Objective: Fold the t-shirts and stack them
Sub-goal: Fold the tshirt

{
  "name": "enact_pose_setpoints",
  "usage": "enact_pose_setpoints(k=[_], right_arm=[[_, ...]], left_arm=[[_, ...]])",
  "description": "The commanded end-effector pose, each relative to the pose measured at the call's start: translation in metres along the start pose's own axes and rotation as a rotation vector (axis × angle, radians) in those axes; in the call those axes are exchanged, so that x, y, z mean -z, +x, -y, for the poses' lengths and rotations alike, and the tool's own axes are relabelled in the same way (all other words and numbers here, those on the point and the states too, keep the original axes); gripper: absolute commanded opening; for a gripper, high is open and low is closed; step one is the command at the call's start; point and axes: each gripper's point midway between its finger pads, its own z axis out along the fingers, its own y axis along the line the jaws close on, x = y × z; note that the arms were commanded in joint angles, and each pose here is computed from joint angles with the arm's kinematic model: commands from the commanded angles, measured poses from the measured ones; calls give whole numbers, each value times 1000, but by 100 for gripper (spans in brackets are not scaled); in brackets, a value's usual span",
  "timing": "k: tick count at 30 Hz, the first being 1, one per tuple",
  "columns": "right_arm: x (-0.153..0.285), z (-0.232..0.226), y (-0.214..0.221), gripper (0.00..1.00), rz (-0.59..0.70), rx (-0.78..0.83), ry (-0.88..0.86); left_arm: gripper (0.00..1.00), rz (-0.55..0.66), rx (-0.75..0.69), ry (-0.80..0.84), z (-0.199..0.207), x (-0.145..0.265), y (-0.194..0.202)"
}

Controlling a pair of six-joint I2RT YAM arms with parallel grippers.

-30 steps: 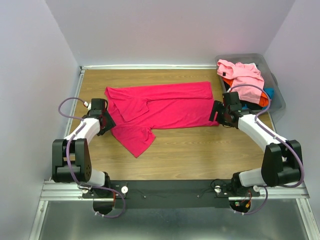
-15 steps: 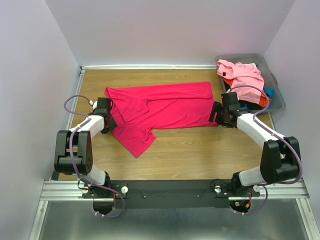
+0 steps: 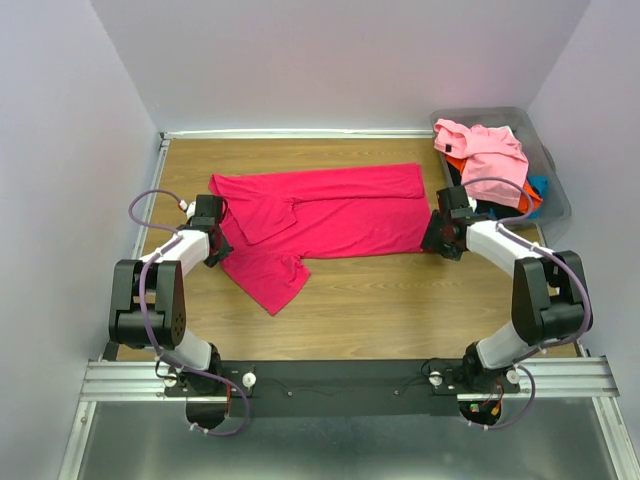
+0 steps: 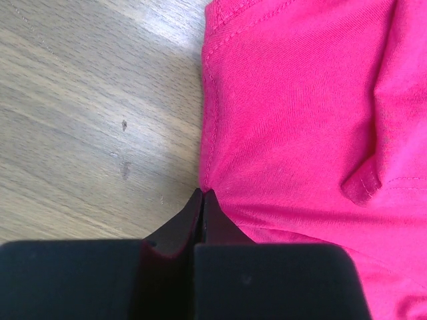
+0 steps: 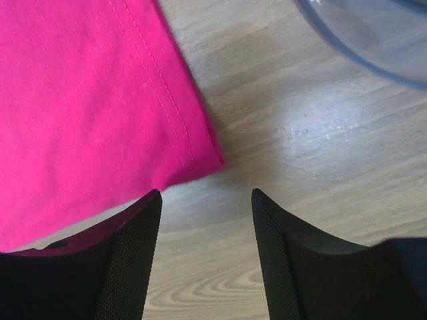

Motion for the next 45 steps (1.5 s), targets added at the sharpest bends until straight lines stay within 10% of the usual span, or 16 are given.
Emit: enact_pose_setpoints(k=[1, 38, 45], right_arm=[[-5, -7, -11, 63, 1, -59, -6], [-31, 8, 11, 49, -87, -150, 66], [-32, 11, 17, 26, -104, -135, 70]], left_arm=[[0, -83, -33, -52, -12, -2, 22], [0, -93, -18, -55, -11, -1, 21], [0, -94, -21, -57, -12, 1, 20]])
